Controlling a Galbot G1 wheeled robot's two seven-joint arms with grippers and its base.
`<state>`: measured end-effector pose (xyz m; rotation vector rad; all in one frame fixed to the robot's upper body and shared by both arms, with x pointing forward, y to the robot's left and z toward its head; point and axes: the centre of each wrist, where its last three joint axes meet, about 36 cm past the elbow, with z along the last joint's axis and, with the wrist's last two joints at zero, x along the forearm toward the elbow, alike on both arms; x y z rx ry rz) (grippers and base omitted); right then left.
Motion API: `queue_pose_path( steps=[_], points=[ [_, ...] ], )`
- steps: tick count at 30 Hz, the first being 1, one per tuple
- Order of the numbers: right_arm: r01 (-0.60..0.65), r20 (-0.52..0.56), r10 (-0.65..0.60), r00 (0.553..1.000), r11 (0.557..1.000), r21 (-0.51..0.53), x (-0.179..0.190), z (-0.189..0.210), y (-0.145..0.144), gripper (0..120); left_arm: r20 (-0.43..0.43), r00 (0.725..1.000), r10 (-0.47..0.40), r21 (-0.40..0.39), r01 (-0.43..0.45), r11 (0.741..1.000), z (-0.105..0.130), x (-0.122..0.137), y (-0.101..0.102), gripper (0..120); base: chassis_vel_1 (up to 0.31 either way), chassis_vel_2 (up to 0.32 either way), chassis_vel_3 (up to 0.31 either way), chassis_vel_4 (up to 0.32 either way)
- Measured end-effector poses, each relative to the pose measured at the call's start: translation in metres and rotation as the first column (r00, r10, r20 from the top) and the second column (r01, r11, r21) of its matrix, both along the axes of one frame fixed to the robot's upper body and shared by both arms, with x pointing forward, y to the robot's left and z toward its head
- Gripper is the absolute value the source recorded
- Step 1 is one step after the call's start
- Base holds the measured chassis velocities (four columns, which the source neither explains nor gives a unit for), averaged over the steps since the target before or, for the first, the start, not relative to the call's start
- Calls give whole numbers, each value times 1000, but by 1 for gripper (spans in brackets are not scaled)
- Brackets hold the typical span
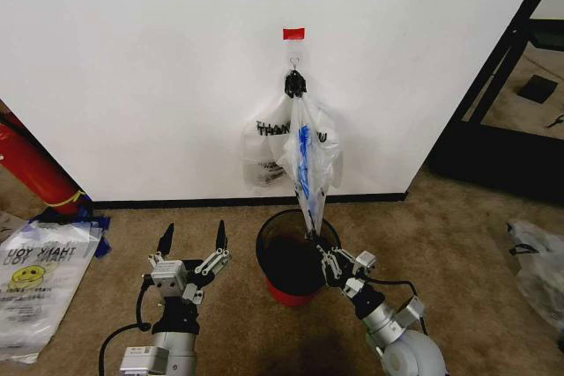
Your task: Pick up the garbage bag from the wall and place it over the trash bin.
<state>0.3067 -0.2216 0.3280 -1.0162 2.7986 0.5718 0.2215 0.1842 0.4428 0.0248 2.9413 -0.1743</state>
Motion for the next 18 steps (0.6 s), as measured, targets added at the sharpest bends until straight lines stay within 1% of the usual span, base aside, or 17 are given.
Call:
queue_pose_path(
  steps=[10,18],
  points=[
    [-20,26,21,999,999,-42,-9,-10,-5,0,1,1000,-2,1,2,1000,0,0,1,100,0,0,0,0],
    [-11,36,13,999,998,-67,-12,-16,-8,0,3,1000,-6,-2,6,1000,-1,1,1,100,0,0,0,0]
  ],
)
